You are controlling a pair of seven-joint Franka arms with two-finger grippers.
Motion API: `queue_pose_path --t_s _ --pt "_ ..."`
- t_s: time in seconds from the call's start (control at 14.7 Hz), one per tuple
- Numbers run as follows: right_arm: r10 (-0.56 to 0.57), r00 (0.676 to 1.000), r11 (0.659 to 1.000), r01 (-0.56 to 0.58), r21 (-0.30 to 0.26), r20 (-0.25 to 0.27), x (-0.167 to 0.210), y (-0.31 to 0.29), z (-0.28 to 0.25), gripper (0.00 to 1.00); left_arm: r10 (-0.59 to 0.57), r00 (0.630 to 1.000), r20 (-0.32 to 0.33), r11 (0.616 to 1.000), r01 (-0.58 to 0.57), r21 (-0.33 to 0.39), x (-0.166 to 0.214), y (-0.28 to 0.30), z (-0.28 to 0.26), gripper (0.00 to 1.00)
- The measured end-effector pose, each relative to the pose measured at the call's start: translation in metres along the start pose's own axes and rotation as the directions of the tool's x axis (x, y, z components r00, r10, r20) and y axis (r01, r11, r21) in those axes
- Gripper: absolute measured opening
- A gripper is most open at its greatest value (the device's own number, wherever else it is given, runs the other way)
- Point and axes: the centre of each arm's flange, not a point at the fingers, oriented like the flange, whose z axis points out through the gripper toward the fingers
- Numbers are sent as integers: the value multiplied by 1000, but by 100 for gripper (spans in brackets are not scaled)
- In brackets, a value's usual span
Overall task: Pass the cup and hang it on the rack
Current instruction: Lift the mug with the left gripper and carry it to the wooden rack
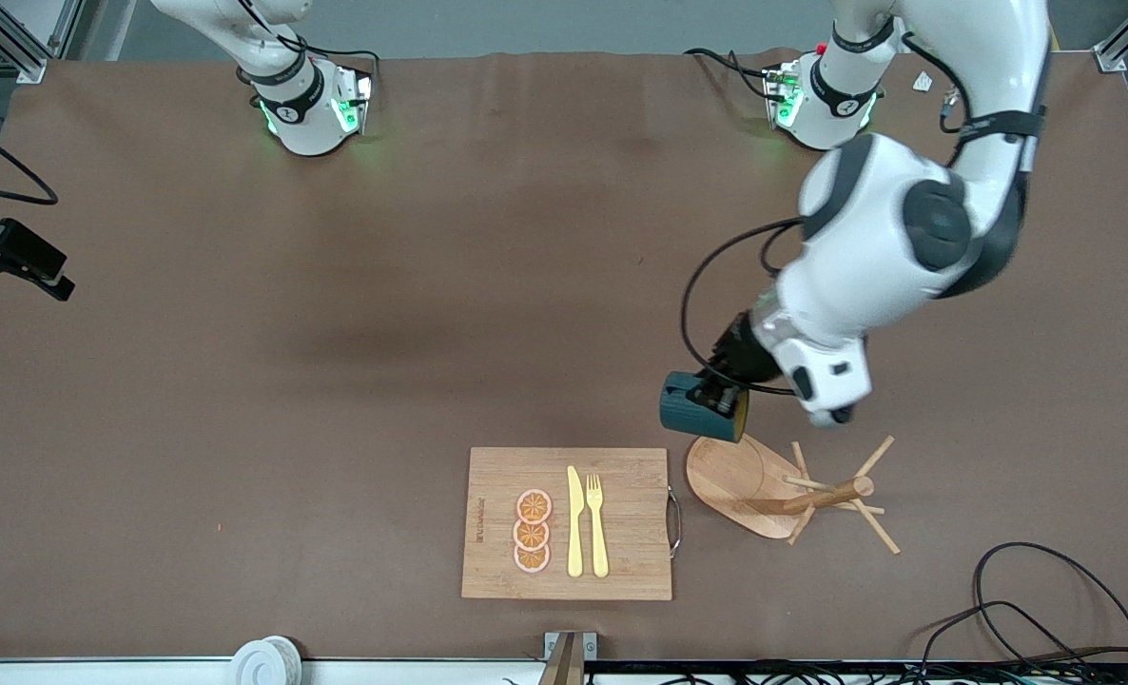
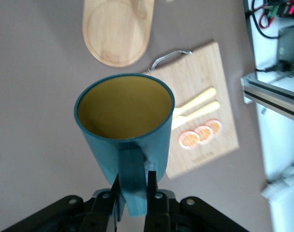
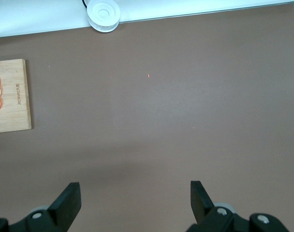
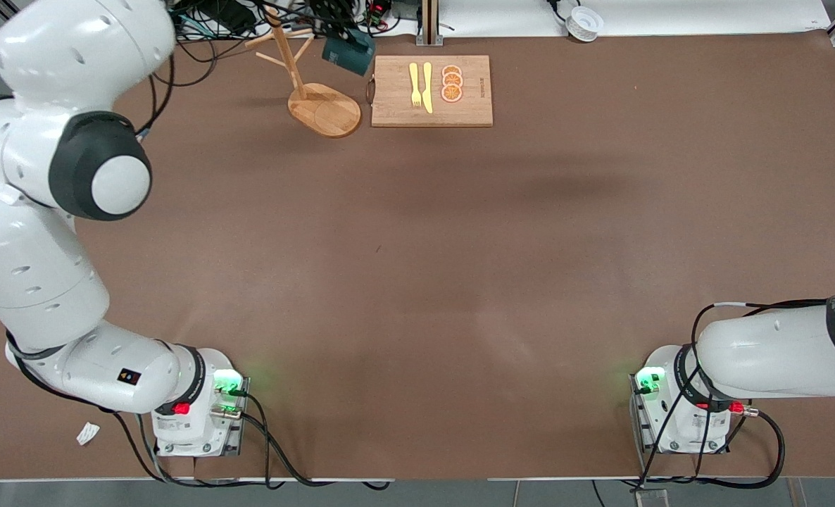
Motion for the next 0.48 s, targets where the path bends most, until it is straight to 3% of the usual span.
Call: queue_pose_path --t_s 0.48 --pt "0 1000 1000 0 0 0 0 0 0 100 -84 959 272 987 117 -109 88 2 -28 21"
